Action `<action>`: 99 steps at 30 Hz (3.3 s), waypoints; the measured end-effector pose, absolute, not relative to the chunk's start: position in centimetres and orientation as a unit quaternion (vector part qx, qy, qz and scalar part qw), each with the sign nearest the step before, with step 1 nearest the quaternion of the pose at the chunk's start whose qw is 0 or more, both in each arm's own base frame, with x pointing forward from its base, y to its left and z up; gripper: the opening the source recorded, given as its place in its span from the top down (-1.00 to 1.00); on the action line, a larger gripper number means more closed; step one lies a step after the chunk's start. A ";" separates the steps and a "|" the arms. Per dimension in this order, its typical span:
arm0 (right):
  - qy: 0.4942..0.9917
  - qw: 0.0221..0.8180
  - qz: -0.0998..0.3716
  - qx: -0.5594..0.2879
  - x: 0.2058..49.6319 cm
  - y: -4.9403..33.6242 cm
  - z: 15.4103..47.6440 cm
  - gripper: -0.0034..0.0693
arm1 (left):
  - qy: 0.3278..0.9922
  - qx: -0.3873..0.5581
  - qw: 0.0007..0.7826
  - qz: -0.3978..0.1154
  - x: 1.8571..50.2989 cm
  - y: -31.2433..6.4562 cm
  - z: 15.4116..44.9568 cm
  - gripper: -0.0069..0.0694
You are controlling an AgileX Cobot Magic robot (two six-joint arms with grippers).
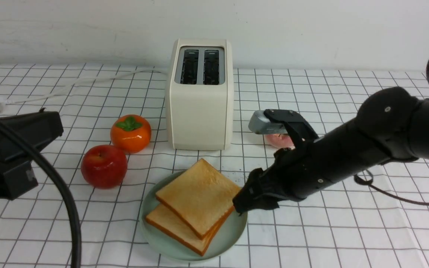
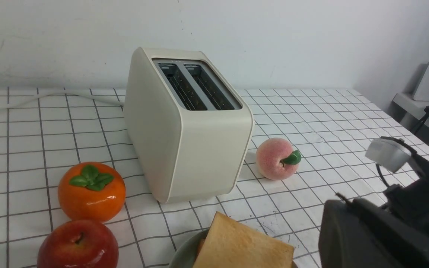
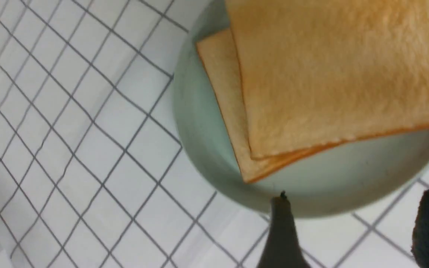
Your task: Take toasted bread from bread machine on white checkered table place on plate.
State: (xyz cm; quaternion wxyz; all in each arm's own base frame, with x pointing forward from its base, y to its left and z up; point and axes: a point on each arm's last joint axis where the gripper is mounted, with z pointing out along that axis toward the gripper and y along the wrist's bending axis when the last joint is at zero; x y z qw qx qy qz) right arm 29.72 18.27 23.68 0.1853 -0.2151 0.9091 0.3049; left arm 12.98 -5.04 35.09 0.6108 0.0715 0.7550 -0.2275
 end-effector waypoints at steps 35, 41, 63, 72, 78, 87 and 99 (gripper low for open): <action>0.932 0.334 0.139 -0.018 4.2 1.8 33.8 0.91 | 0.690 0.133 0.670 -0.241 4.4 -3.6 29.8 0.85; 0.914 0.374 0.155 -0.010 2.6 1.0 30.6 0.90 | 0.723 0.122 0.639 -0.231 5.3 -3.6 25.9 0.85; 0.873 0.468 0.130 0.028 2.1 0.2 29.1 0.86 | 0.771 0.121 0.583 -0.224 5.6 -3.8 21.0 0.85; 0.810 0.585 0.035 -0.039 4.7 0.8 20.3 0.91 | 0.771 0.121 0.583 -0.224 5.6 -3.8 21.0 0.85; 0.812 0.582 0.028 -0.030 5.1 0.7 17.3 0.91 | 0.771 0.121 0.583 -0.224 5.6 -3.8 21.0 0.85; 0.811 0.584 0.032 -0.027 5.1 0.8 17.4 0.91 | 0.771 0.121 0.583 -0.224 5.6 -3.8 21.0 0.82; 0.810 0.585 0.032 -0.027 5.1 0.8 17.4 0.88 | 0.771 0.121 0.583 -0.224 5.6 -3.8 21.0 0.81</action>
